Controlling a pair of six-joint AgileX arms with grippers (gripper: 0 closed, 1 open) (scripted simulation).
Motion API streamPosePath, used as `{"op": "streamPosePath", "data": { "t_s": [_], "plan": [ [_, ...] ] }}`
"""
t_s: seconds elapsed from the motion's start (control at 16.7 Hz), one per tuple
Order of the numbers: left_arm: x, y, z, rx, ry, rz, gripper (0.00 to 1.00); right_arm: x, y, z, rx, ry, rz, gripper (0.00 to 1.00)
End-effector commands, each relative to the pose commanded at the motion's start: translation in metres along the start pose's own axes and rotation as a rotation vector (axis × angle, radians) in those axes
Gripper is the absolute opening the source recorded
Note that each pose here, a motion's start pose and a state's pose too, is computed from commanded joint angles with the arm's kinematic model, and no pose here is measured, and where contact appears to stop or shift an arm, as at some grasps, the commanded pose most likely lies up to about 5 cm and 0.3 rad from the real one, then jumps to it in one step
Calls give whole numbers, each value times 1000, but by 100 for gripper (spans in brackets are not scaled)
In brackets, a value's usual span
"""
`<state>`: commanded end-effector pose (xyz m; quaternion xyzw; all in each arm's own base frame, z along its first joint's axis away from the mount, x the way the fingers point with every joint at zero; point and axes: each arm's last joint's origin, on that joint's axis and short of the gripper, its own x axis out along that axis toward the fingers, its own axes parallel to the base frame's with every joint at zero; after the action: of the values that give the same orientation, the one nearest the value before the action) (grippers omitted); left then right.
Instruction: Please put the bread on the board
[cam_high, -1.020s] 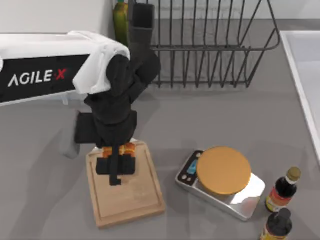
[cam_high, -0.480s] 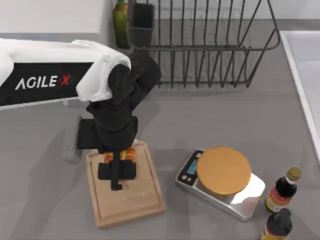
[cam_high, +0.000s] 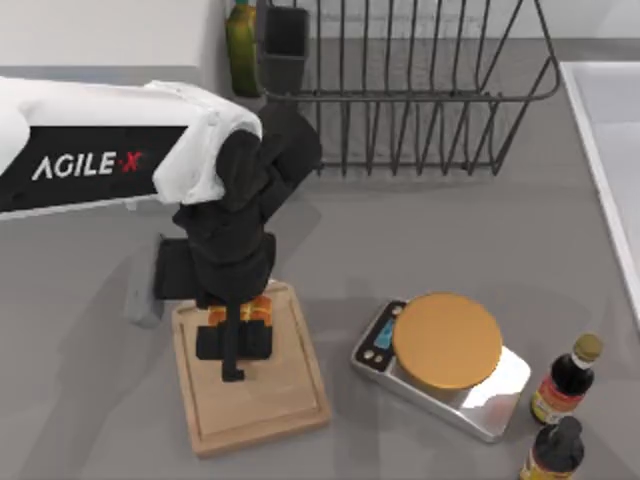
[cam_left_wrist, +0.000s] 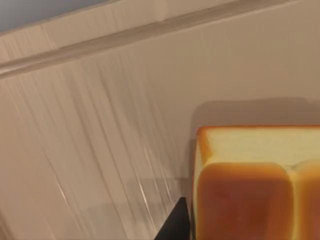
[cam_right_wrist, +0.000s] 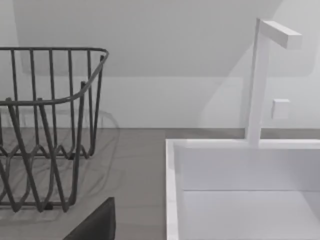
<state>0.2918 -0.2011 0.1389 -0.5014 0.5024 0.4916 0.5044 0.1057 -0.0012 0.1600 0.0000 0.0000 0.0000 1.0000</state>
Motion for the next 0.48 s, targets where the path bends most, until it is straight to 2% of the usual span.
{"op": "streamPosePath", "data": {
  "t_s": [0.3,0.48],
  "plan": [
    [0,0,0,0,0,0,98,0,0,0,0,0,0,100],
    [0,0,0,0,0,0,100,0,0,0,0,0,0,100]
  ]
}}
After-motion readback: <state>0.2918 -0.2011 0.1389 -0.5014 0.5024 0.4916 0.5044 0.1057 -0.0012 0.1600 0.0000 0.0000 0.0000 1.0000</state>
